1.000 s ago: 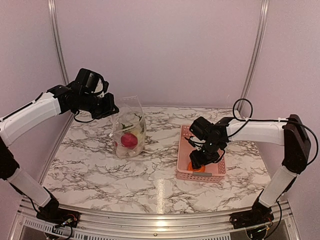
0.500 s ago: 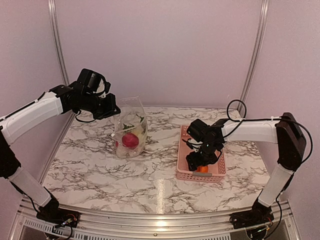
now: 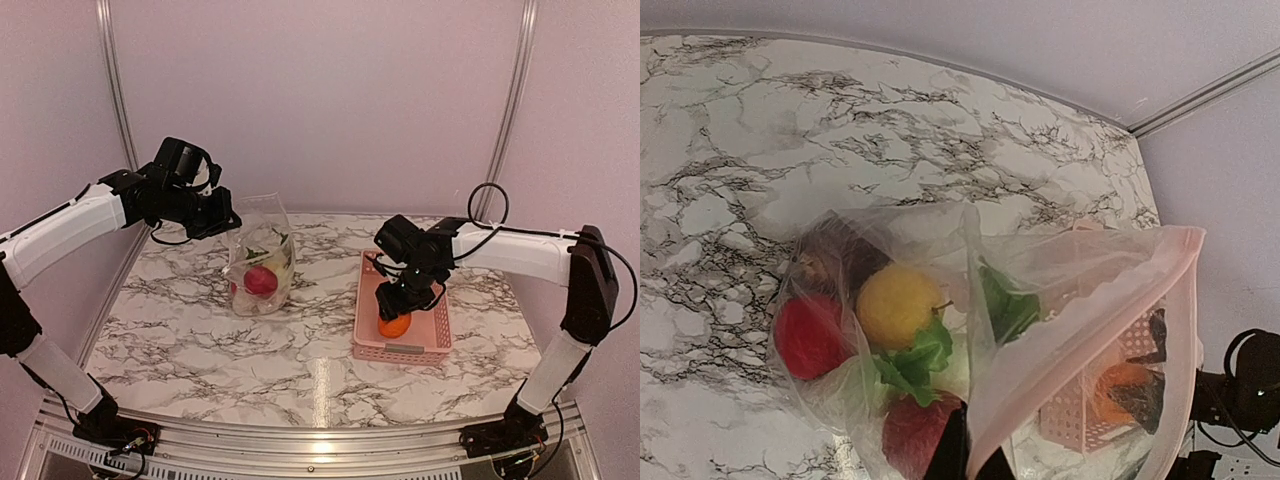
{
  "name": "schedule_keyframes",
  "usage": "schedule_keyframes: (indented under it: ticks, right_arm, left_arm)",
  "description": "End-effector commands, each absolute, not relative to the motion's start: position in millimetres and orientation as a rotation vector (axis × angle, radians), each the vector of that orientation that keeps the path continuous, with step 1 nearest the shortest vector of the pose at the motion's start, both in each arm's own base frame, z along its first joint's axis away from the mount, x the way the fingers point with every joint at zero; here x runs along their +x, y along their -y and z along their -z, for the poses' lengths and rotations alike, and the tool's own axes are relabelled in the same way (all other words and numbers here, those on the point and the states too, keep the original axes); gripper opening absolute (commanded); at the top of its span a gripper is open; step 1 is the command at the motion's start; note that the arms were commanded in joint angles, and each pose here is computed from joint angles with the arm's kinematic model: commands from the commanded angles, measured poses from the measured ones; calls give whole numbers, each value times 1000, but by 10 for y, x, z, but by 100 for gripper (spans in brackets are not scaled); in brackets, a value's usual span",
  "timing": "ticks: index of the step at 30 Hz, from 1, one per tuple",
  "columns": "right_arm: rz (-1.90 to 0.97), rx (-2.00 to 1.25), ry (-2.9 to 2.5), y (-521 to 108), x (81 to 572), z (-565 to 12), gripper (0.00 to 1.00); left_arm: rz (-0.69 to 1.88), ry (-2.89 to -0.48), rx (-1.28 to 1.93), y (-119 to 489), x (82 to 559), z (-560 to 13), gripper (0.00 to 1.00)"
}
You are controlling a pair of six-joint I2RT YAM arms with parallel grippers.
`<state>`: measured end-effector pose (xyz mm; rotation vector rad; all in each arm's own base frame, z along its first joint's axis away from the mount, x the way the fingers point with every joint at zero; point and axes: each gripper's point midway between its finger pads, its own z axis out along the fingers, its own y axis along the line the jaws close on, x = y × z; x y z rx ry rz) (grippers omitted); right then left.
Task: Place the food in the zip-top bag and seal the zipper
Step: Pick up the fake fruit from the bin, then place the fake fruit in the zipper food storage bag.
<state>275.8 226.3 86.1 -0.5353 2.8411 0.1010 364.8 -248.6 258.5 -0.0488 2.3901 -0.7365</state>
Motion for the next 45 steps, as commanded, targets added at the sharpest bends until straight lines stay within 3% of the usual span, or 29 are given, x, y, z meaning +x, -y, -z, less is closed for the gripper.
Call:
schedule_keyframes:
  ticks: [1, 11, 22, 33, 38, 39, 42, 45]
  right_arm:
    - [-106, -498, -2695, -2318, 3039, -1464, 52]
    - [-321, -578, -2402, -3061, 3307, -2486, 47]
    - [-588, -719, -2049, -4010, 3257, -3512, 46]
    - [-725, -773, -1971, -4475, 3255, -3552, 46]
    - [-649, -726, -1992, -4606, 3484, -3456, 46]
    - [-647, -719, -1990, -4645, 3522, -3468, 47]
    - [-625, -683, -2005, -4690, 3621, -3457, 65]
    - [-599, -652, -2016, -4615, 3639, -3471, 73]
  left_arm:
    - [736, -2416, -41, 2496, 3602, -2541, 0]
    - [745, -2425, -33, 2524, 3608, -2503, 0]
    - [768, -2426, -9, 2596, 3649, -2531, 0]
    - [788, -2421, 19, 2626, 3631, -2595, 0]
    - [800, -2417, 28, 2633, 3611, -2616, 0]
    - [801, -2417, 28, 2632, 3608, -2620, 0]
    - [802, -2414, 29, 2630, 3605, -2630, 0]
    - [795, -2414, 29, 2615, 3597, -2640, 0]
